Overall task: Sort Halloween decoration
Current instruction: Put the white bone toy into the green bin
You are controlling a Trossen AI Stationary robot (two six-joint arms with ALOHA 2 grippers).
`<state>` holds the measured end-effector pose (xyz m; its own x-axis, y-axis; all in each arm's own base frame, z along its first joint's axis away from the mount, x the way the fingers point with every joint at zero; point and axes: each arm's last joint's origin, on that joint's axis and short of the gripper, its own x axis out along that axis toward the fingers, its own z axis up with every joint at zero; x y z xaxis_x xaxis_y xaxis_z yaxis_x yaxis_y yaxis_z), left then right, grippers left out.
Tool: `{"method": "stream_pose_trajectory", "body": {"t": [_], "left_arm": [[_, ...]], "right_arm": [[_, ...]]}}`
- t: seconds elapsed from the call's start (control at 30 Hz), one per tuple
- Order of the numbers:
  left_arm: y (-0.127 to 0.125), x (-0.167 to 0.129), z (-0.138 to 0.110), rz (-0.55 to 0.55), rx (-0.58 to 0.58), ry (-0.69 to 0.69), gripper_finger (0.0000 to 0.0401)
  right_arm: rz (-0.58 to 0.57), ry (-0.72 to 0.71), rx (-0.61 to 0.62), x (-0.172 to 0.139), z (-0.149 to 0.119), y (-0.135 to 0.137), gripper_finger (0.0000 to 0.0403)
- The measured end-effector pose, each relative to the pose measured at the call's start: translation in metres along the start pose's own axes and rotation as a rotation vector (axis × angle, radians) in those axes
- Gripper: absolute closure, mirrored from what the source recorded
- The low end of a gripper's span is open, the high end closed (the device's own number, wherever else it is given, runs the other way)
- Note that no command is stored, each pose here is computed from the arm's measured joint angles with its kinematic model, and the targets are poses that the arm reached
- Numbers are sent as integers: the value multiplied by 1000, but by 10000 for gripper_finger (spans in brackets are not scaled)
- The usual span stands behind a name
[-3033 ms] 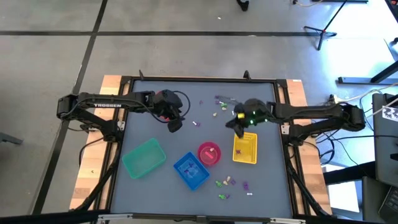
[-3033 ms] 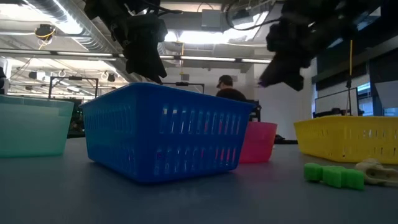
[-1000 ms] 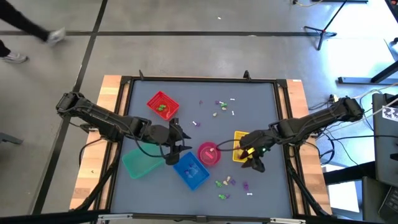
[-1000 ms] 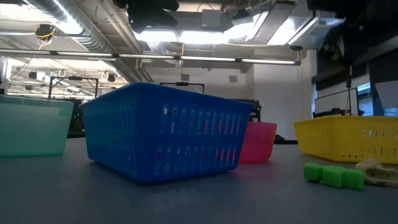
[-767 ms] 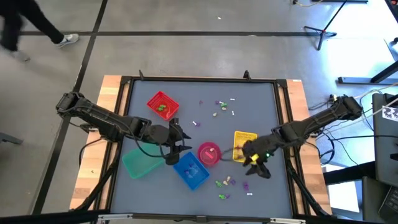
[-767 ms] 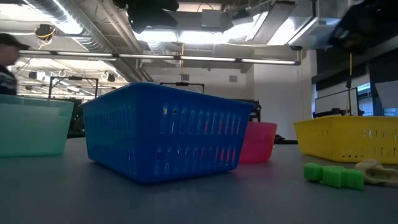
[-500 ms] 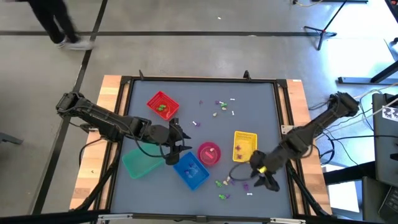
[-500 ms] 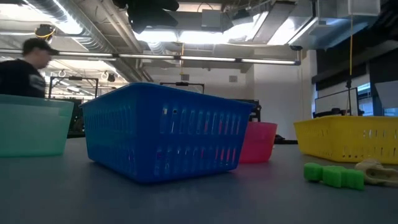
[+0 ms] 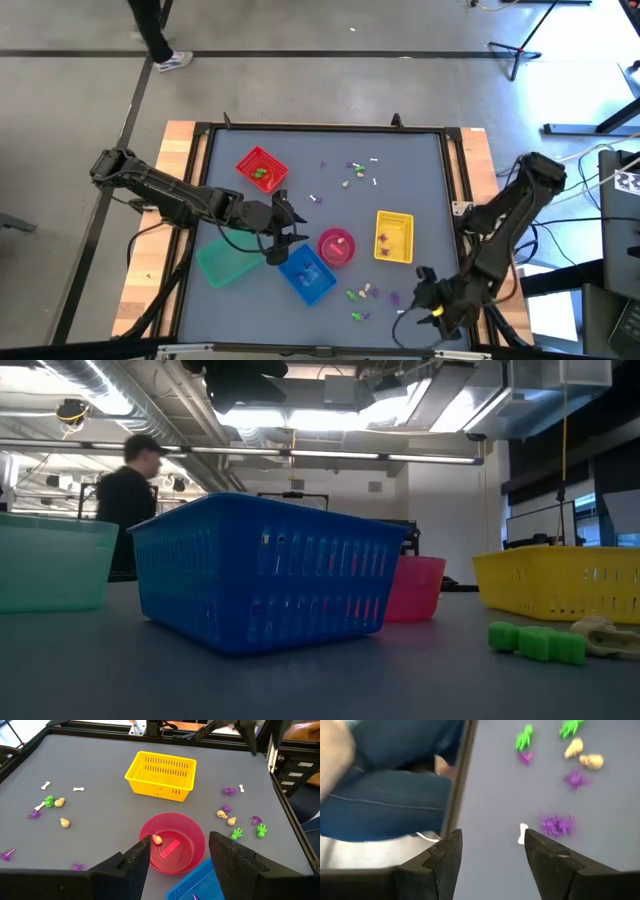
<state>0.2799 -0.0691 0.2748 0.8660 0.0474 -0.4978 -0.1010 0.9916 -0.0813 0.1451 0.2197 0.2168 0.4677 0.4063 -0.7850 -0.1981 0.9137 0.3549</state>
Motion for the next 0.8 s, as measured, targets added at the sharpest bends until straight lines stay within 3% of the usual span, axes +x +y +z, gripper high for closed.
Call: {"method": "stream_pose_trajectory", "body": {"t": [0.43,0.8], "left_arm": [[0,0,0,0,0,0,217],[0,0,0,0,0,0,217]], "right_arm": [[-183,123,-28,55,-21,-7,189],[-193,128,4,66,-24,-7,189]]}}
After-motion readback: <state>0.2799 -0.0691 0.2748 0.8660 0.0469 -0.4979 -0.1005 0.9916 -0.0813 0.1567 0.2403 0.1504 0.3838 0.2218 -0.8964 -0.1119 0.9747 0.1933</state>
